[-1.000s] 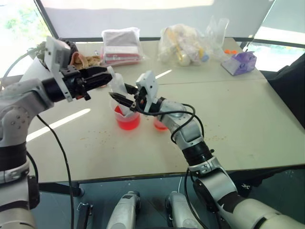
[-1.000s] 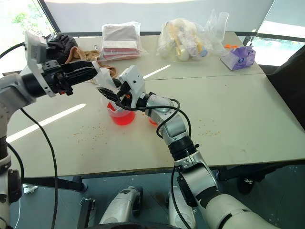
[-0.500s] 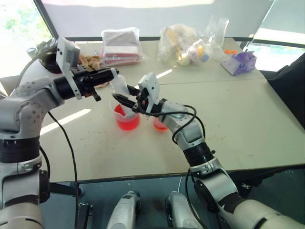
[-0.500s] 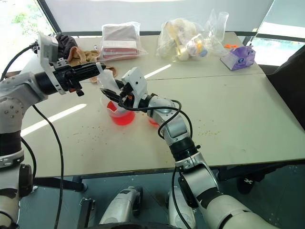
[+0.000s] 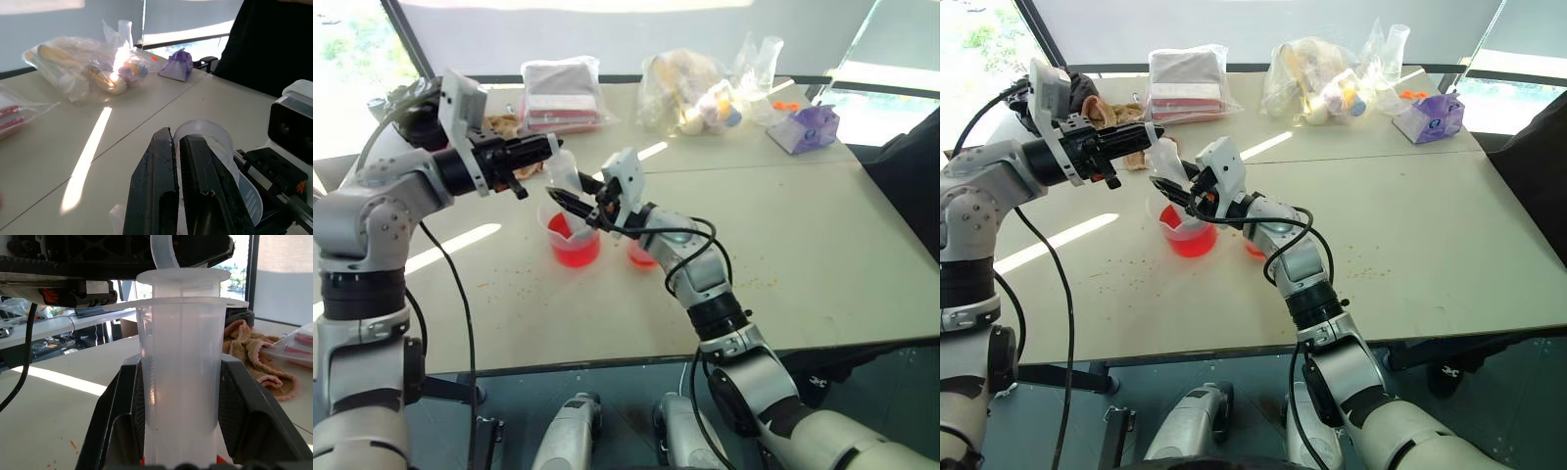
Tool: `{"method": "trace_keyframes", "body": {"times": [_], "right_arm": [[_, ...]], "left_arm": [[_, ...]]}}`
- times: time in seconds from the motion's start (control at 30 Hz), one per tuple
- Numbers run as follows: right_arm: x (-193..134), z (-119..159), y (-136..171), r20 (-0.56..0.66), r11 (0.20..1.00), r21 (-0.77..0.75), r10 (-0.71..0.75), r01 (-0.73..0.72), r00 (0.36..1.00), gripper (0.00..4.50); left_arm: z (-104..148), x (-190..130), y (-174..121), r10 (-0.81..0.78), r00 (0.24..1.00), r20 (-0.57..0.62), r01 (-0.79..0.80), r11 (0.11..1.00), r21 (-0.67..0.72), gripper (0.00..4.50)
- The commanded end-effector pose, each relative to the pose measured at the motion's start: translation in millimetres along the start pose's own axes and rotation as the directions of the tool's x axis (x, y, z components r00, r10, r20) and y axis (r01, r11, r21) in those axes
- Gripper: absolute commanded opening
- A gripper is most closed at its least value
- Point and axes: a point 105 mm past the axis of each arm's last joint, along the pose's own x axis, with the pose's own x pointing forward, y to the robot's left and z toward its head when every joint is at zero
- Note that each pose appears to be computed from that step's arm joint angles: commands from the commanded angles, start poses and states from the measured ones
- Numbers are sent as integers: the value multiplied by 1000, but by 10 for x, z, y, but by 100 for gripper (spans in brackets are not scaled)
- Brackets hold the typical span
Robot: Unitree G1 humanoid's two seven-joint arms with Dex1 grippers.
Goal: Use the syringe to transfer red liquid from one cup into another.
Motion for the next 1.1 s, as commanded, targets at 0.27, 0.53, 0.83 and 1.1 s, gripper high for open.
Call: {"method": "trace_keyframes", "body": {"times": [0.27, 0.53, 0.83, 1.1], "right_arm": [[127, -112, 379, -12, 990, 19, 137, -137, 990, 138], [120, -141, 406, -21, 989, 26, 146, -145, 989, 138], [137, -68, 387, -3, 991, 12, 137, -137, 991, 138], [201, 257, 271, 91, 996, -42, 87, -83, 992, 138]], "left_arm": [[597, -78, 75, 41, 989, 140, -61, 987, 146, 1], [720, -100, 106, 47, 986, 162, -75, 983, 168, 1], [576, -105, 80, 42, 993, 113, -60, 986, 159, 1], [271, -207, 18, 48, 998, 27, -52, 989, 142, 167]]}}
